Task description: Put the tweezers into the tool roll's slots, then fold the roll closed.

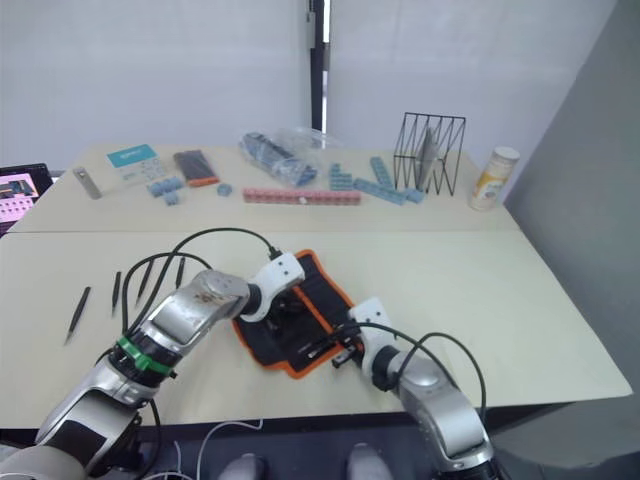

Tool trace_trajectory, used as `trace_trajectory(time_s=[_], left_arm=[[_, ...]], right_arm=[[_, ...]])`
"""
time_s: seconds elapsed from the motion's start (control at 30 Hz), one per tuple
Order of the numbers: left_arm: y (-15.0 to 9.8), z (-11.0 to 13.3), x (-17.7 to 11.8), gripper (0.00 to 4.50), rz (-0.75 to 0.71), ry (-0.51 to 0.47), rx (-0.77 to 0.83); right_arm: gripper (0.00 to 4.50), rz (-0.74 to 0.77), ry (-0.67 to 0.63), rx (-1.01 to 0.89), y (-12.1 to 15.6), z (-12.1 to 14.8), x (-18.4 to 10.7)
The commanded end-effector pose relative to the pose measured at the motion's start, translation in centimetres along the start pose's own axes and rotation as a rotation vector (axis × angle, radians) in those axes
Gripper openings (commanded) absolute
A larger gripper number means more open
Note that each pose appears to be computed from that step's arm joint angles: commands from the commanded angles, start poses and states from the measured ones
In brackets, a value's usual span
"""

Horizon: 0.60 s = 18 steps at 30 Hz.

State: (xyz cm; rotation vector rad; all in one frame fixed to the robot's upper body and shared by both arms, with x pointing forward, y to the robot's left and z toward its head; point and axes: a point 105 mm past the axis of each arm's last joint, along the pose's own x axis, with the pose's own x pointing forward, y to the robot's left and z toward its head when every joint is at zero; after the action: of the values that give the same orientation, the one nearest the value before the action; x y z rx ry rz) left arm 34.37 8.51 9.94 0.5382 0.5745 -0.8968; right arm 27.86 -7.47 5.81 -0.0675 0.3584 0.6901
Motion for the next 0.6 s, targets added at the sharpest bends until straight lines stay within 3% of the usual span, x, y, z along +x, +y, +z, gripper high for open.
trace_trajectory(time_s=[0.03, 0.17, 0.23, 0.3, 0.37, 0.6], left_arm=[[1.5, 1.2, -3.0, 3.16, 0.051, -0.054, -0.022], [2.5, 2.4, -5.9, 4.48, 0.072, -0.14, -0.081], [3.1, 2.7, -7.4, 4.48, 0.091, -0.211, -0.119], [3.8, 3.1, -9.8, 4.48, 0.123, -0.386, -0.162], [4.9, 0.6, -12.0, 4.48, 0.206, -0.434, -0.197], [6.6, -8.4, -18.6, 4.48, 0.455, -0.445, -0.317]], right_arm=[[0.0, 0.02, 0.189, 0.075, 0.7, -4.8, 0.1], [0.0, 0.023, 0.19, 0.074, 0.8, -4.8, 0.3], [0.0, 0.025, 0.191, 0.072, 0.8, -4.9, 0.4], [0.0, 0.027, 0.191, 0.07, 0.8, -4.9, 0.4], [0.0, 0.026, 0.191, 0.062, 0.7, -4.9, 0.5], [0.0, 0.016, 0.197, 0.054, 0.0, -5.1, -0.1]])
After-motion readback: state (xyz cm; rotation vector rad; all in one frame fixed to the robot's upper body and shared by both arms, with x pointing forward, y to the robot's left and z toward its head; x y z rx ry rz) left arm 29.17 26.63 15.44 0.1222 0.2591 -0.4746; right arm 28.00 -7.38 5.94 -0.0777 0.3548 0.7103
